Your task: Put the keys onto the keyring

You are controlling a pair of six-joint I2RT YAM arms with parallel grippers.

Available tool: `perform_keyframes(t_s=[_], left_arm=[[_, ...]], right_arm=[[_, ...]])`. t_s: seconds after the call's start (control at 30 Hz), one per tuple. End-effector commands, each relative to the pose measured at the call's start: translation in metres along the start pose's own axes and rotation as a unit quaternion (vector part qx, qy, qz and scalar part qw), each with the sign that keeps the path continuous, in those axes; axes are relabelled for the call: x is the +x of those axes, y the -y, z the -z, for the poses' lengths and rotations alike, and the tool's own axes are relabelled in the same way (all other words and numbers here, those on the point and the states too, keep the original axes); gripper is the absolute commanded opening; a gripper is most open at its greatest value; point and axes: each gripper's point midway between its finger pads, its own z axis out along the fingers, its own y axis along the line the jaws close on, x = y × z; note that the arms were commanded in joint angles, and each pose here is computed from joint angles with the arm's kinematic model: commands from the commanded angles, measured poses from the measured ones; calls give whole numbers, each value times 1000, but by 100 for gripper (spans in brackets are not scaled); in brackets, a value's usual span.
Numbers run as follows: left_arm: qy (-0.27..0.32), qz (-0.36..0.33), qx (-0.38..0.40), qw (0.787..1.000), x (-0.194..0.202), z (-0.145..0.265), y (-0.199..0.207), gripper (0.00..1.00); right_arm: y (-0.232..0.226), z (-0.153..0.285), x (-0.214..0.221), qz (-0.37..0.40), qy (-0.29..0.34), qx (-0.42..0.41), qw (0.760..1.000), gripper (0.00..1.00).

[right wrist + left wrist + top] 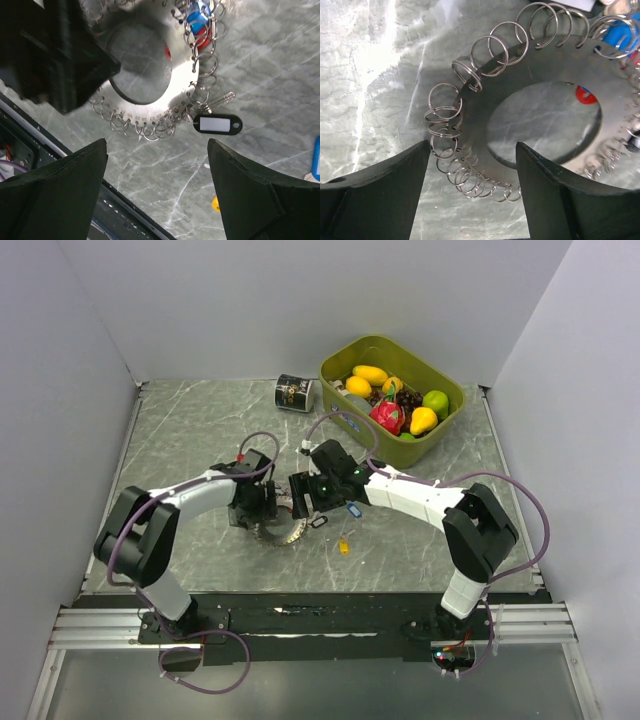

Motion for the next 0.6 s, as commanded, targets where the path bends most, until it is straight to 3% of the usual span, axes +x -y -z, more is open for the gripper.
perform_keyframes(t_s=[0.0, 0.57], left_arm=[[8, -11, -73, 997, -4, -4, -10, 76], [-13, -140, -172, 975, -17, -20, -20, 60]], right_arm=[[4, 1, -14, 4, 12, 18, 1000, 88], [42, 27, -6, -9, 42, 35, 998, 89]])
